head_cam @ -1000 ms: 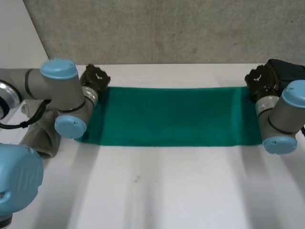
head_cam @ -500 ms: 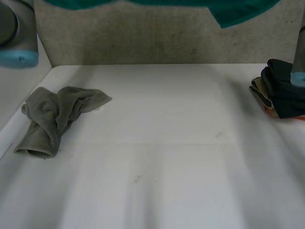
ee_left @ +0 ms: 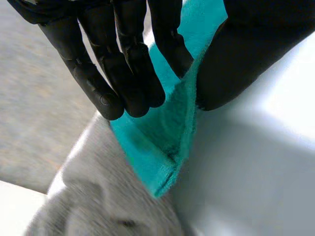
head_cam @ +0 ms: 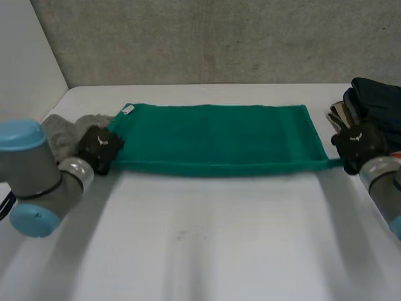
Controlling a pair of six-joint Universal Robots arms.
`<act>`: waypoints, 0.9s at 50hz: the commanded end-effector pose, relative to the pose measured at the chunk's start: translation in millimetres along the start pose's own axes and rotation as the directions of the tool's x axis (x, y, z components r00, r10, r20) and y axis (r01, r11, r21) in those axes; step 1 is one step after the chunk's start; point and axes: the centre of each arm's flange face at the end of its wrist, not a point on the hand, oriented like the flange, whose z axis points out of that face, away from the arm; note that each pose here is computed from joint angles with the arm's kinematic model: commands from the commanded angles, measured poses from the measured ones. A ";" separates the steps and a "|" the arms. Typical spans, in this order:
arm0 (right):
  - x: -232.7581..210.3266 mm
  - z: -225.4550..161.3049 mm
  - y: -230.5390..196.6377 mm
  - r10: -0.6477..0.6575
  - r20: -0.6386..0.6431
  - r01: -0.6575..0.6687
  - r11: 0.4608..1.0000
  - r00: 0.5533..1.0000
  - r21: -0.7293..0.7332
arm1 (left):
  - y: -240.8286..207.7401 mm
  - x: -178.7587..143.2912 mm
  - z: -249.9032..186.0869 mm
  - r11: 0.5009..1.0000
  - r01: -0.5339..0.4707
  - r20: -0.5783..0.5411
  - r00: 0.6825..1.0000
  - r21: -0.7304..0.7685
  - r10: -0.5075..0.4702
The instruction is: Fold the laundry.
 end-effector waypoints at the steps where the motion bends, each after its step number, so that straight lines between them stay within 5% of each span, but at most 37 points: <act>1: 4.6 2.7 7.3 -0.038 -0.005 0.038 0.999 0.999 -0.002 | 17.1 5.0 6.7 0.995 -0.085 -0.037 0.996 -0.056 0.083; 26: -2.7 3.2 8.7 -0.022 0.006 0.022 1.000 1.000 -0.001 | 29.7 -21.3 27.6 0.996 -0.060 0.107 0.992 -0.072 0.067; 38: 4.1 -10.3 -0.2 -0.076 0.046 0.078 0.996 0.996 -0.033 | 9.6 -20.2 -21.4 0.983 -0.054 -0.024 0.998 -0.175 0.050; 45: 29.3 -59.5 16.4 -0.221 0.298 0.302 0.917 0.929 -0.260 | 16.5 -3.0 -84.4 0.898 -0.158 -0.235 0.970 -0.411 0.064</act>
